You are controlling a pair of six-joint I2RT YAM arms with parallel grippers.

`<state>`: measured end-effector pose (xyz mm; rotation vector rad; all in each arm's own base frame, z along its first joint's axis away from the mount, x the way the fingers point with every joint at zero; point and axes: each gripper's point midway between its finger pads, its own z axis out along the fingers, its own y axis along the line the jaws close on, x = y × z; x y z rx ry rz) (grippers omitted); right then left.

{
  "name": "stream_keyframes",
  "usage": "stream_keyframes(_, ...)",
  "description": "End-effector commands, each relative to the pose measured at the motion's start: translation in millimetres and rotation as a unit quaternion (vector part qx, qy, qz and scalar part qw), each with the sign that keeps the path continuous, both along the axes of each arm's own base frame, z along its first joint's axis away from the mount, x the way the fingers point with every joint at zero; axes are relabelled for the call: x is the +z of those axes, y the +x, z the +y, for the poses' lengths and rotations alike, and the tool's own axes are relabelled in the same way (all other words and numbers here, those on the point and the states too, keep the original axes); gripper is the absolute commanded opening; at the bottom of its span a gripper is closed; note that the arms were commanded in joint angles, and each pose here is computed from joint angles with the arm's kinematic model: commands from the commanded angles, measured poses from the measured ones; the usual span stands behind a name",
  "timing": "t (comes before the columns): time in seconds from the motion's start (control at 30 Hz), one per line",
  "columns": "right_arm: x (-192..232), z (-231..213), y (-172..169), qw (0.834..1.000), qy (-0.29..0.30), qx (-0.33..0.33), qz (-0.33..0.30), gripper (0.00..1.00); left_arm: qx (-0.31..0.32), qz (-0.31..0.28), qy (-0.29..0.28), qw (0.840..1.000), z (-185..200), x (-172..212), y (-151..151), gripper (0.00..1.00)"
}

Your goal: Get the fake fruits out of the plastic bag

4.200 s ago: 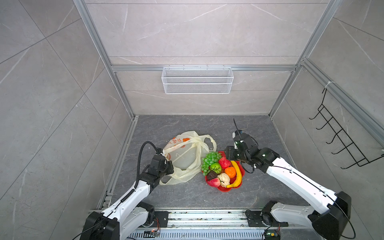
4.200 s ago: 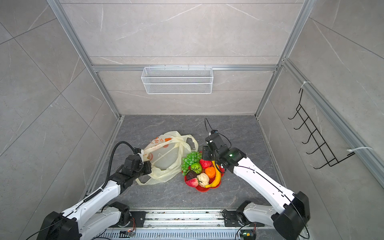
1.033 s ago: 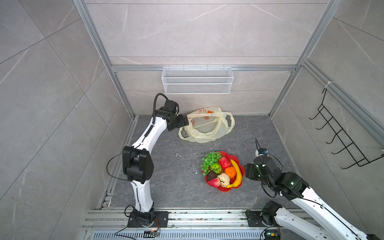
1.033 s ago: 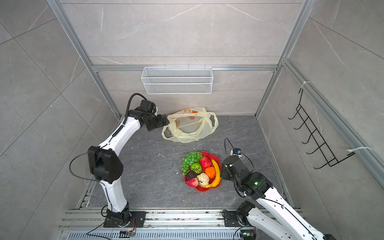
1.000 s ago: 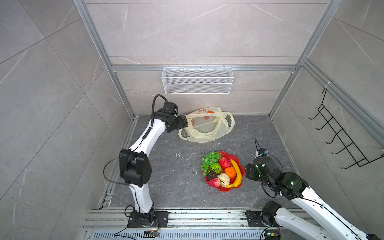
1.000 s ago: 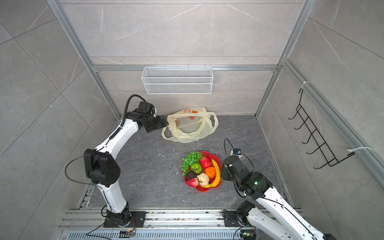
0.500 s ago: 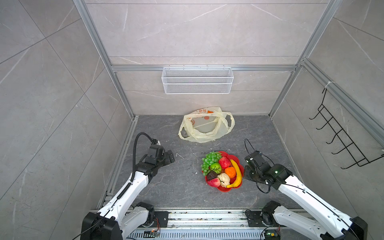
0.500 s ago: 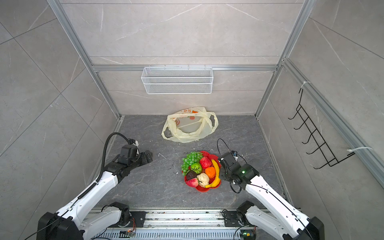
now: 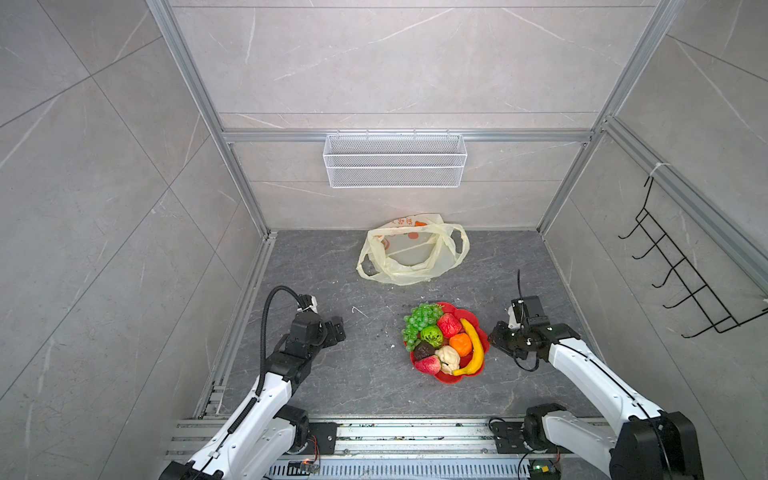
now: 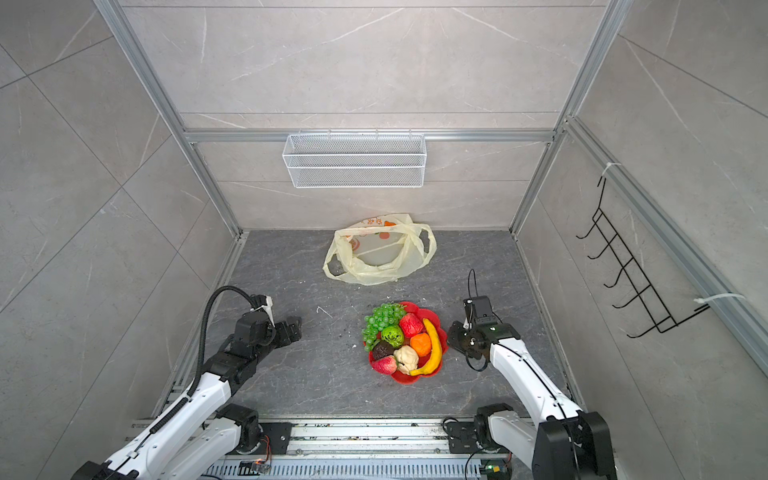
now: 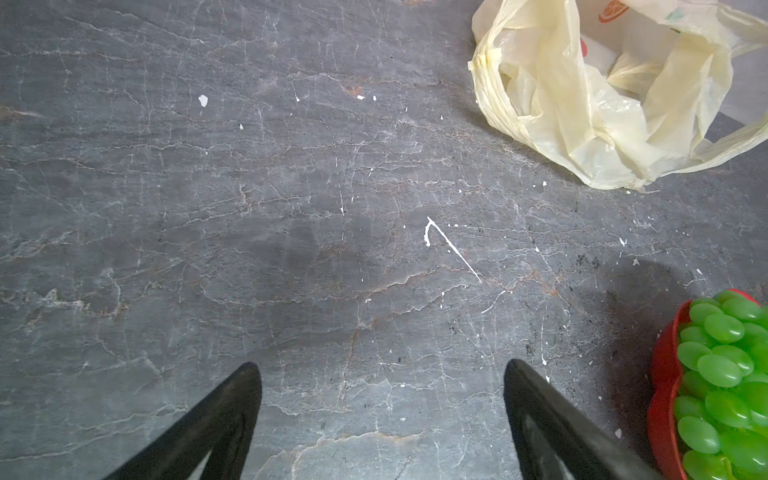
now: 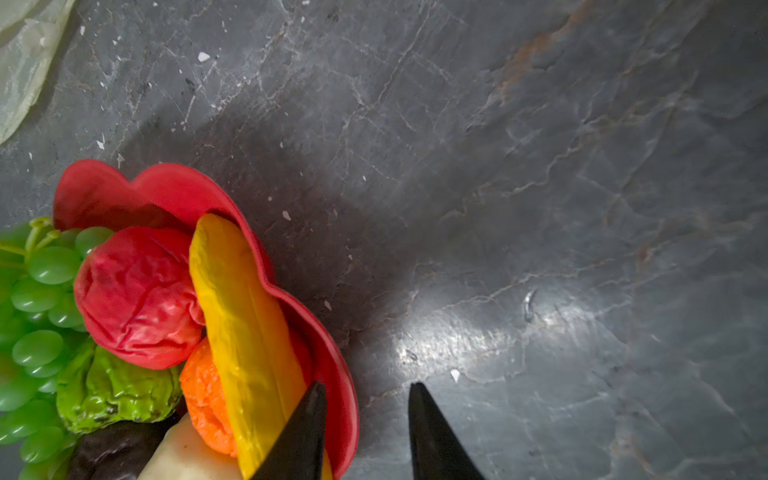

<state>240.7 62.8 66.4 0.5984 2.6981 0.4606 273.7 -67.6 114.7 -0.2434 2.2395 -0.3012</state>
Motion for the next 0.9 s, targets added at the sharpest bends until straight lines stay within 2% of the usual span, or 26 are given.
stream_keyframes(0.0,-4,9,4,0.999,0.039,0.018,-0.010,0.37,-0.003,-0.026,0.006,1.000,-1,11,9,0.93)
stream_keyframes(0.2,-14,18,5,0.997,0.077,0.026,-0.007,0.33,-0.003,-0.020,0.008,1.000,-1,6,10,0.93)
stream_keyframes(0.47,-16,26,6,0.994,0.100,0.033,-0.008,0.17,-0.008,-0.012,0.009,1.000,-4,3,13,0.93)
stream_keyframes(0.63,-18,27,5,0.994,0.107,0.034,-0.011,0.12,-0.009,-0.011,0.009,1.000,-4,1,14,0.93)
stream_keyframes(0.87,-23,32,7,0.991,0.128,0.022,-0.017,0.10,-0.010,-0.008,0.009,1.000,-5,0,14,0.93)
